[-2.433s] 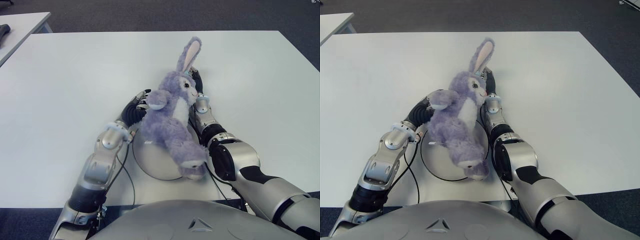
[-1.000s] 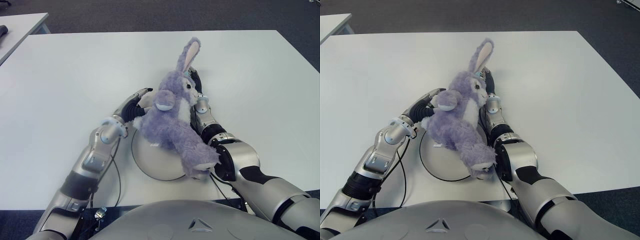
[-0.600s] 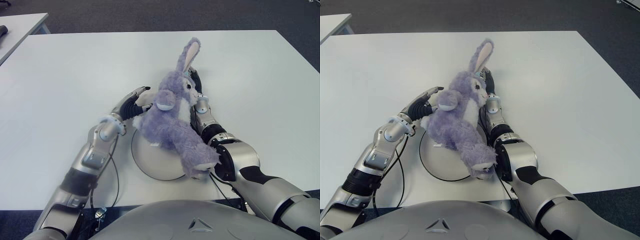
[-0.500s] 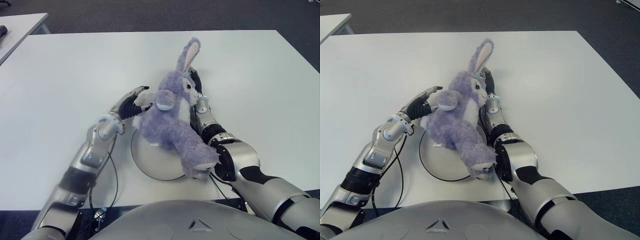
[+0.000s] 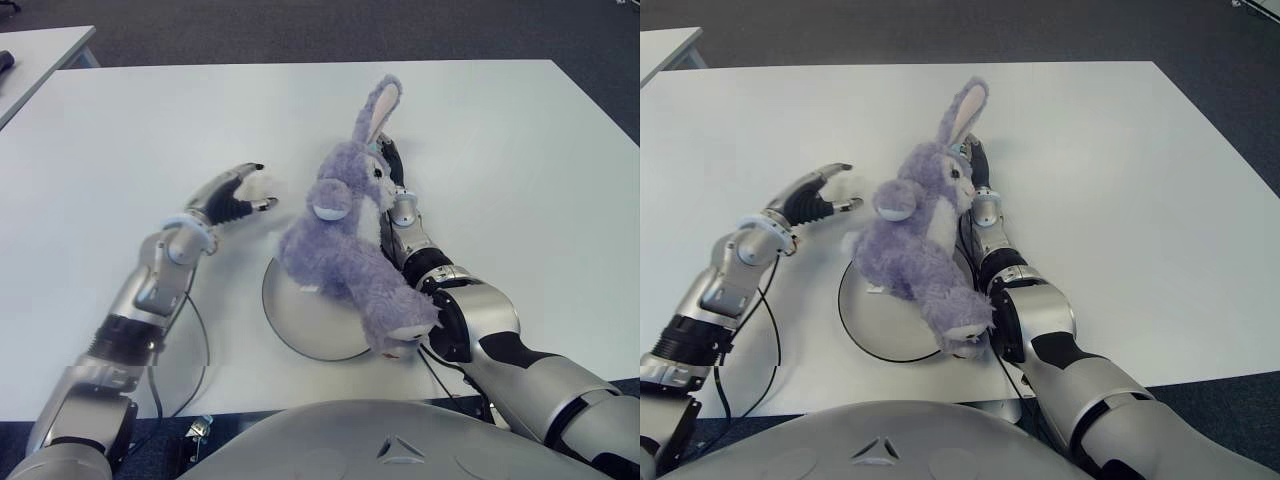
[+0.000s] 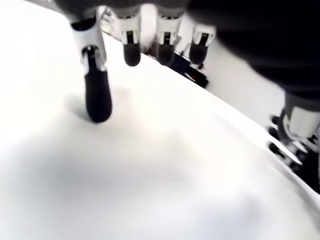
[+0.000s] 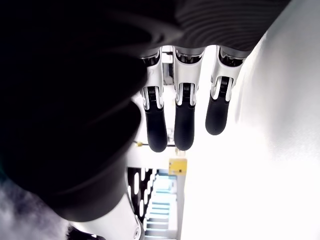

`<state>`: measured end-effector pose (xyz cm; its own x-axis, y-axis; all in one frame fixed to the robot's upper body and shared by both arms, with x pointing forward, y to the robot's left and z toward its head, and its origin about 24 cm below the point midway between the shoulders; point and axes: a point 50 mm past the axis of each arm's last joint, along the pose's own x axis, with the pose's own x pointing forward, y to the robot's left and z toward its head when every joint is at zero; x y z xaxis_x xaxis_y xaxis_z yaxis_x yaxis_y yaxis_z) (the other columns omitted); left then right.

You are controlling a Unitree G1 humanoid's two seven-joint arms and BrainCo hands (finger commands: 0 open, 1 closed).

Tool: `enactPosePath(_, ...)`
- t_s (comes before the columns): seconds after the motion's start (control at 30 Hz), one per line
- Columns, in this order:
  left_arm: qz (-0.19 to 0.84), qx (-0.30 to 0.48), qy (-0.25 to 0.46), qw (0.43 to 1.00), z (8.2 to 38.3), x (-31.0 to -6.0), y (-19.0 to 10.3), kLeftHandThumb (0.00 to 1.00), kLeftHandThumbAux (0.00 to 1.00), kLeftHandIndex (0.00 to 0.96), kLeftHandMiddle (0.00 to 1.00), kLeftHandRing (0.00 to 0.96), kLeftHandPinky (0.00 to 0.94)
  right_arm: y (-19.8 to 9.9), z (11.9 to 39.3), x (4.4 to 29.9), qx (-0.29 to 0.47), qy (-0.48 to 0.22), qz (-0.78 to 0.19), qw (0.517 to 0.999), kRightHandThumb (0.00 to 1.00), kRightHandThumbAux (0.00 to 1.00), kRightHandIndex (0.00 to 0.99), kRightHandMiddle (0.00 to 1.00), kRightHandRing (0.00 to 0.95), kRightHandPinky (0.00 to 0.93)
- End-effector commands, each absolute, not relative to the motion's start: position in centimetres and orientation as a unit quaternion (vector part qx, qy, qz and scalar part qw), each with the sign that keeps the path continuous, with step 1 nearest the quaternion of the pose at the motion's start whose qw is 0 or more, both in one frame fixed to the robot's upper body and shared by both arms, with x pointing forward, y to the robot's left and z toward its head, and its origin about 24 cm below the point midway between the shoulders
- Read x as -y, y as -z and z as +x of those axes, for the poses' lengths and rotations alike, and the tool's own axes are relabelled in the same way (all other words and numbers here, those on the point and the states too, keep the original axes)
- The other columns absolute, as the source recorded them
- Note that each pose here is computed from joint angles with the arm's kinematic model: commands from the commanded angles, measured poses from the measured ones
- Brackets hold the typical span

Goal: Put the doll into the plate.

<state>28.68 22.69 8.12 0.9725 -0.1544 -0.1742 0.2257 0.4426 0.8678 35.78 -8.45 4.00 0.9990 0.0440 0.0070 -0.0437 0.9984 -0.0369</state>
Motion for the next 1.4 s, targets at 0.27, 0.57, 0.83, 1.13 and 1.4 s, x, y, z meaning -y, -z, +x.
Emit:
enactPosePath(0.27, 0.512, -0.003, 0.062, 0.857, 29.6, -24.4, -9.3, 0.120, 0.444, 0.000, 0.000, 0.000, 0.000, 5.8, 28.6, 6.6, -0.215, -0.033, 0.009, 0.976, 0.174, 0.956, 0.260, 0.284, 0.261, 0.240)
enactPosePath(0.57, 0.472, 0.011, 0.033, 0.881, 30.2, -25.1, -9.2, 0.001, 0.430, 0.000, 0.000, 0.006, 0.000, 5.8, 28.7, 6.6, -0.217, -0.031, 0.012, 0.976, 0.192, 0.949, 0.257, 0.284, 0.260, 0.237)
enactPosePath(0.83, 0.434, 0.016, 0.029, 0.900, 30.9, -25.1, -8.9, 0.000, 0.397, 0.000, 0.014, 0.007, 0.000, 5.7, 28.7, 6.7, -0.217, -0.031, 0.007, 0.976, 0.190, 0.948, 0.255, 0.285, 0.261, 0.240)
enactPosePath(1.13, 0.389, 0.012, 0.017, 0.921, 32.1, -24.3, -7.5, 0.000, 0.431, 0.000, 0.013, 0.005, 0.000, 5.8, 28.7, 6.7, -0.219, -0.032, 0.011, 0.975, 0.194, 0.949, 0.251, 0.283, 0.258, 0.235)
enactPosePath(1.4, 0.305, 0.015, 0.006, 0.952, 33.1, -23.0, -6.4, 0.000, 0.497, 0.000, 0.003, 0.001, 0.000, 5.8, 28.7, 6.6, -0.219, -0.031, 0.017, 0.975, 0.194, 0.952, 0.251, 0.279, 0.252, 0.233)
